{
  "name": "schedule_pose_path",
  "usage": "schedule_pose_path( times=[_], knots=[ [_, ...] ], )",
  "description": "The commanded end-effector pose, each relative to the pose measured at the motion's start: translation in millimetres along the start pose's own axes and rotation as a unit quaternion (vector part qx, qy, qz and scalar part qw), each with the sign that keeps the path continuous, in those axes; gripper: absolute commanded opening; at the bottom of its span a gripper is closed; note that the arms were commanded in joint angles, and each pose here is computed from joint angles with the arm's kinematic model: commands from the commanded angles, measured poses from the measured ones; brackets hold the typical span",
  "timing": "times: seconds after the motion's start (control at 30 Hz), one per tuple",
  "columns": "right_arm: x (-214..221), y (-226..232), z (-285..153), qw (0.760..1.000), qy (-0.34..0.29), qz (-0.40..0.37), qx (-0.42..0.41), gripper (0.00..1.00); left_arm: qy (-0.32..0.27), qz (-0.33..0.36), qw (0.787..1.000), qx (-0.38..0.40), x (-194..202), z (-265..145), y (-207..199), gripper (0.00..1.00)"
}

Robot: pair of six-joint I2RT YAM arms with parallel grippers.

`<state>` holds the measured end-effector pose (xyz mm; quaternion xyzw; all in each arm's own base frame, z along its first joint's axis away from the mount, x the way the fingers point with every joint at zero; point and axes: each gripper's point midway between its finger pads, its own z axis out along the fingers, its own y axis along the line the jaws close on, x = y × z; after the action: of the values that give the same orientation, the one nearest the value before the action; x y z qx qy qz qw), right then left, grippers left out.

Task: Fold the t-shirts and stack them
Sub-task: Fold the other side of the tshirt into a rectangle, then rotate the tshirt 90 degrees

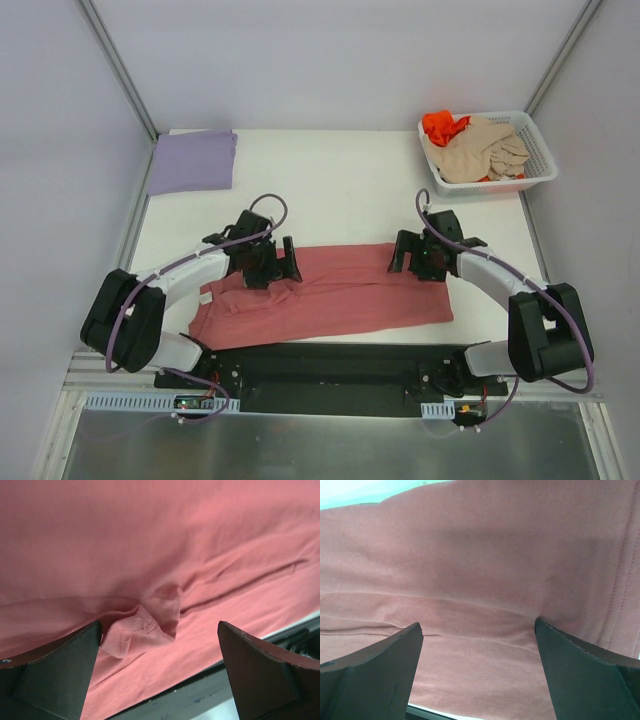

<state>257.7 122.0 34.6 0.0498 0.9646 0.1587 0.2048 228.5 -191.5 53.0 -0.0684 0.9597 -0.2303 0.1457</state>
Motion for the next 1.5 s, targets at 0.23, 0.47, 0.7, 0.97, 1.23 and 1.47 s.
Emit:
schedule_pose_path(
  times=[0.23,0.47,0.7,0.97,1.23,1.47],
  knots=[
    [-0.5,-5.2,-7.0,1.0,-0.006,0.0,0.009,0.96,0.103,0.035,0.983,0.15,84.0,-31.7,-25.3,0.99],
    [0.2,-7.3,-8.6,1.0,-0.01,-0.001,0.013,0.96,0.155,0.017,0.979,0.135,129.8,-55.3,-18.3,0.99],
    [-0.3,-10.2,-9.3,1.0,-0.014,-0.005,0.02,0.96,0.053,0.088,0.977,0.184,104.1,-99.2,-50.0,0.99],
    [-0.6,-5.4,-9.2,1.0,-0.011,-0.006,0.006,0.96,-0.123,0.032,0.992,0.004,13.3,-78.7,-21.7,0.99],
    [-6.1,1.3,-18.1,0.999,-0.027,-0.016,-0.009,0.96,-0.023,-0.012,0.997,-0.078,55.3,-30.1,23.8,0.99],
    [-21.2,16.1,-32.5,0.996,-0.057,-0.048,-0.041,0.96,-0.088,-0.038,0.992,-0.082,30.4,-43.2,29.4,0.99]
  ],
)
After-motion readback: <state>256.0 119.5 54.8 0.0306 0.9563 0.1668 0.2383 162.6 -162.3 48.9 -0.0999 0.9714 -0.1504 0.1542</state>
